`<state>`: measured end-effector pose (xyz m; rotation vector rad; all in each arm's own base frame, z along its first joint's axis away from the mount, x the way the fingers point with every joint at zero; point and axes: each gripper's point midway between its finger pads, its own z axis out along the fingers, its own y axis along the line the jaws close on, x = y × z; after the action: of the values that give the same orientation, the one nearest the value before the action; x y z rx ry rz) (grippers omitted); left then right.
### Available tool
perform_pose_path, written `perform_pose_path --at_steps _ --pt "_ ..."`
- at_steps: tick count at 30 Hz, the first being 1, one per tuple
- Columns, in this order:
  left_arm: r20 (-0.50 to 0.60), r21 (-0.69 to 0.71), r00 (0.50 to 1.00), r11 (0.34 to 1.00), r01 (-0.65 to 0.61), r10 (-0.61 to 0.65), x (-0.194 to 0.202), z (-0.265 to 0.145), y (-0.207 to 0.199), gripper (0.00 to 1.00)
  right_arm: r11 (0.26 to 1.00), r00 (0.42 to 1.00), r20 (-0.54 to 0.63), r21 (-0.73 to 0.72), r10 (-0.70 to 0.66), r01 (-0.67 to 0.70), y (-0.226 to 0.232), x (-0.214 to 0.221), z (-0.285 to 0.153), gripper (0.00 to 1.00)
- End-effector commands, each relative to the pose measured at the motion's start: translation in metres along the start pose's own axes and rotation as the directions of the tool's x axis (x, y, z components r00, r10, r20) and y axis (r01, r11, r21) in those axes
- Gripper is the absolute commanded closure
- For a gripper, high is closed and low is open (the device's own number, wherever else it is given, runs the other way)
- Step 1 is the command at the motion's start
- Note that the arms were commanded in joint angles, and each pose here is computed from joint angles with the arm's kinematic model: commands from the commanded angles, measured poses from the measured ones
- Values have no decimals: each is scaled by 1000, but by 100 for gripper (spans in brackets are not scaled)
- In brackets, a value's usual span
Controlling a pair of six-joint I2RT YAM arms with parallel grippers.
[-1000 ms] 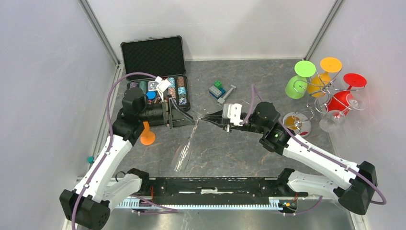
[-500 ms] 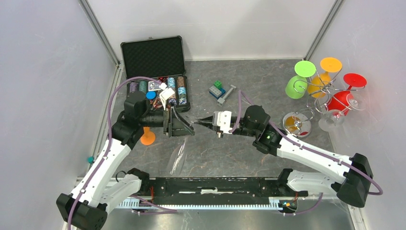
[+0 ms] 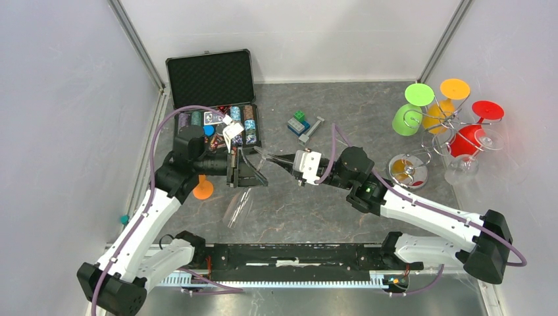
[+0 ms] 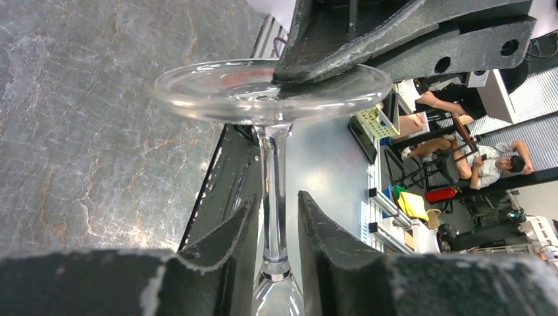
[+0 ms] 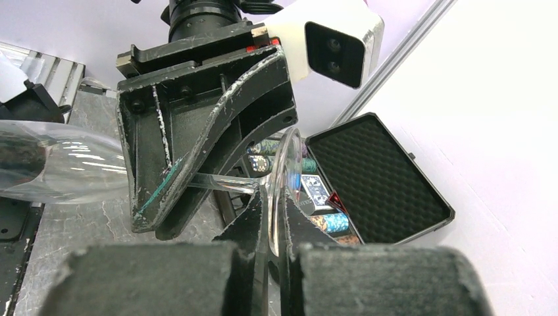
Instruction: Take the wine glass off the wine glass rack
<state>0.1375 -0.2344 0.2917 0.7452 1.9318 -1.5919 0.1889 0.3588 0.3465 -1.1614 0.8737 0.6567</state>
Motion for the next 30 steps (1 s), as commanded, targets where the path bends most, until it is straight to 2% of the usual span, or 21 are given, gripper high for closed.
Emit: perform_pose_path --at_steps 1,2,5,14,17,21,23,24,25,26,27,28,30 --pt "4 1 999 999 -52 52 -10 0 -6 63 999 998 45 10 -47 47 -5 -12 3 100" --pt "6 -6 999 999 -52 52 -11 0 -5 59 999 998 40 7 -48 48 -4 -11 3 100" --pt "8 -26 998 998 -56 56 -12 0 -1 54 998 998 29 -4 -57 57 -2 -9 3 100" --pt "8 -51 998 996 -68 69 -15 0 1 55 996 997 -5 -43 -73 73 5 0 1 100" --pt "7 -50 998 997 -66 66 -15 0 2 65 996 998 3 -56 -65 65 7 -1 2 100" --pt "12 -47 998 997 -67 68 -17 1 2 97 998 999 10 -52 -45 45 7 -1 5 100" --pt "20 -59 997 996 -67 68 -18 1 4 98 999 1000 4 -27 -20 20 4 1 6 99" --pt "30 -72 997 995 -68 70 -20 1 5 98 1000 1000 -2 -10 -9 9 1 2 6 91" --pt "41 -84 997 994 -69 73 -22 0 6 98 1000 1000 -7 13 -2 2 -2 3 5 73" --pt "56 -106 996 992 -70 76 -26 0 9 98 999 1000 -9 42 7 -6 -6 3 4 49" --pt "75 -133 994 989 -66 76 -30 -1 12 98 995 1000 -15 96 21 -20 -14 5 0 36" --pt "93 -157 993 986 -60 75 -34 -1 15 98 986 999 -33 161 44 -38 -24 9 -4 30" --pt "166 -266 983 964 -28 74 -53 -6 31 98 941 988 -95 327 121 -84 -50 20 -12 25"
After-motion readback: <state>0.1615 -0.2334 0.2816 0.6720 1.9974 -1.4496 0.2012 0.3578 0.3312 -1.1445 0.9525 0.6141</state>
